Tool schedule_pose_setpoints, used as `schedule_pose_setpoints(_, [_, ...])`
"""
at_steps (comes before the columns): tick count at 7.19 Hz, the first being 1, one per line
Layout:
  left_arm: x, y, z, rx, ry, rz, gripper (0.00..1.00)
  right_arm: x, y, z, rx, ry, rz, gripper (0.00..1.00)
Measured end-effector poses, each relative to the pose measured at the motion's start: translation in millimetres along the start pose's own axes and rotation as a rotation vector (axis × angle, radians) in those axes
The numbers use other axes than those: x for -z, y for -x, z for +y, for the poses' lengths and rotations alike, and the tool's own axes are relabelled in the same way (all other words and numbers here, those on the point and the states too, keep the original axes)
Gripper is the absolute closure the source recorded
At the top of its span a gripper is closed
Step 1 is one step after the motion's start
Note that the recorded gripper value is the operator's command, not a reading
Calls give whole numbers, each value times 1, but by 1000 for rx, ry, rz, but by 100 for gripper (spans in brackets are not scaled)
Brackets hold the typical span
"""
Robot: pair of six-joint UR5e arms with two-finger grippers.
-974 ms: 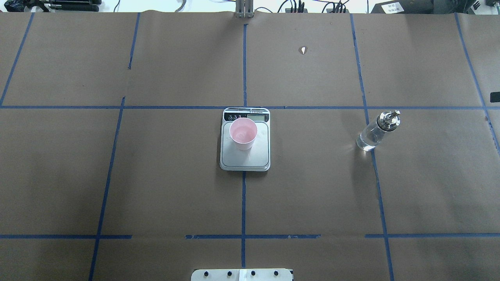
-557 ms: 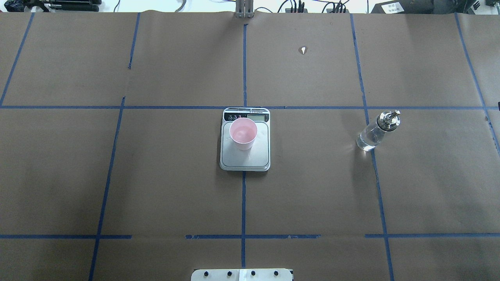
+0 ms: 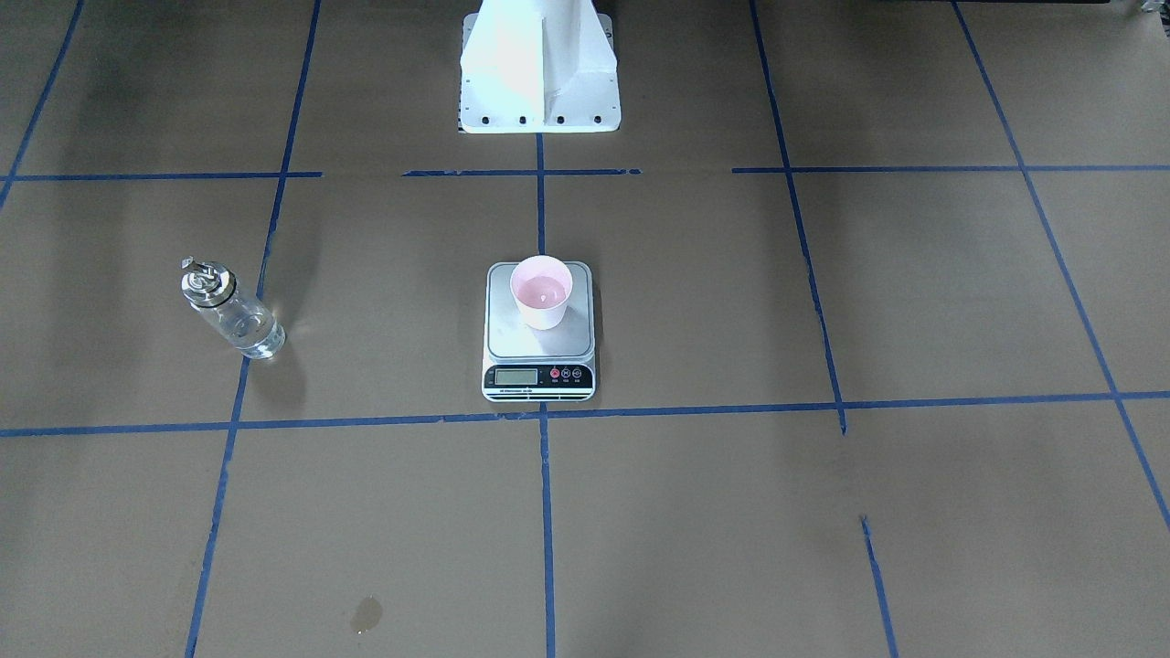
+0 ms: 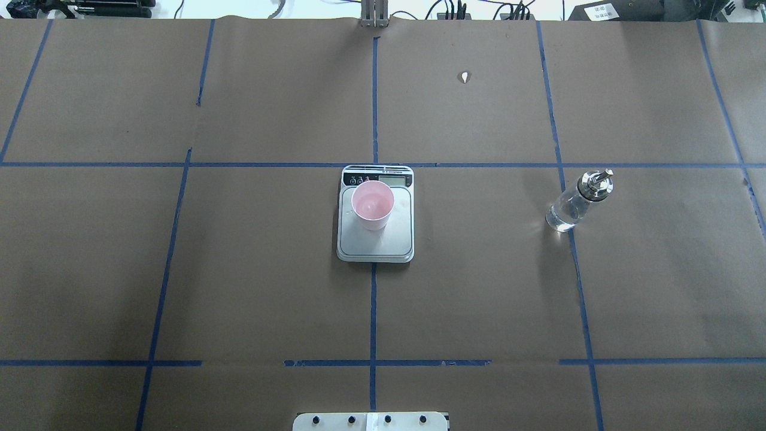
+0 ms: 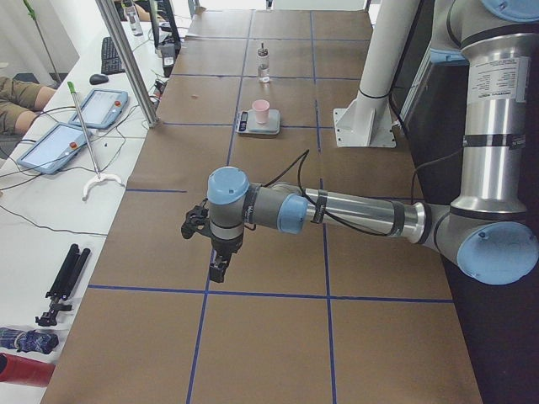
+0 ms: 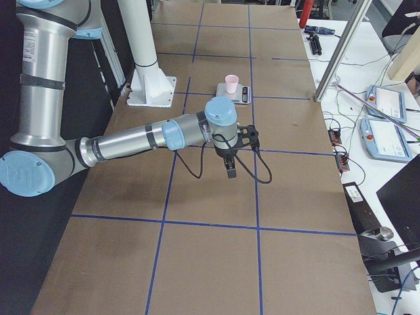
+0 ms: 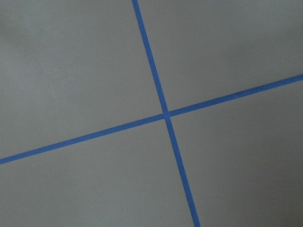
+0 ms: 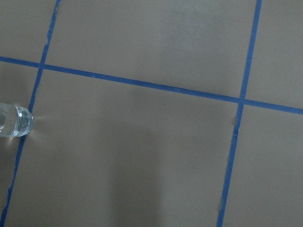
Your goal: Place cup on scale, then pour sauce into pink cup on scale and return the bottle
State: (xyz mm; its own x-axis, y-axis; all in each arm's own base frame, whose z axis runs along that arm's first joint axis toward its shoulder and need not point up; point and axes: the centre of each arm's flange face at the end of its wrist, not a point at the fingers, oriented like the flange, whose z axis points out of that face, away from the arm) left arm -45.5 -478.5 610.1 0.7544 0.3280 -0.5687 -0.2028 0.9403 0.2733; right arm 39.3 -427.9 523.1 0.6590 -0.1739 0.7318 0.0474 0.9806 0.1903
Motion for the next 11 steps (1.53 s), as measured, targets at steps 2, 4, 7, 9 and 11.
schedule_pose_setpoints(2, [-12, 7, 14, -17, 76, 20, 0, -5, -38, 17, -48, 49, 2, 0])
schedule_pose_setpoints(4, [-16, 9, 18, -4, 105, 27, 0, -32, -81, 29, -131, 105, -3, 0])
schedule_pose_setpoints(7, [-26, 26, 27, -24, 126, 35, 0, -52, -108, 42, -193, 148, -2, 0])
schedule_pose_setpoints(9, [-36, 51, 40, -46, 138, 49, 0, -50, -110, 43, -202, 142, -2, 0])
schedule_pose_setpoints(11, [-36, 62, 45, -36, 134, 50, 0, -43, -106, 36, -191, 126, 1, 0])
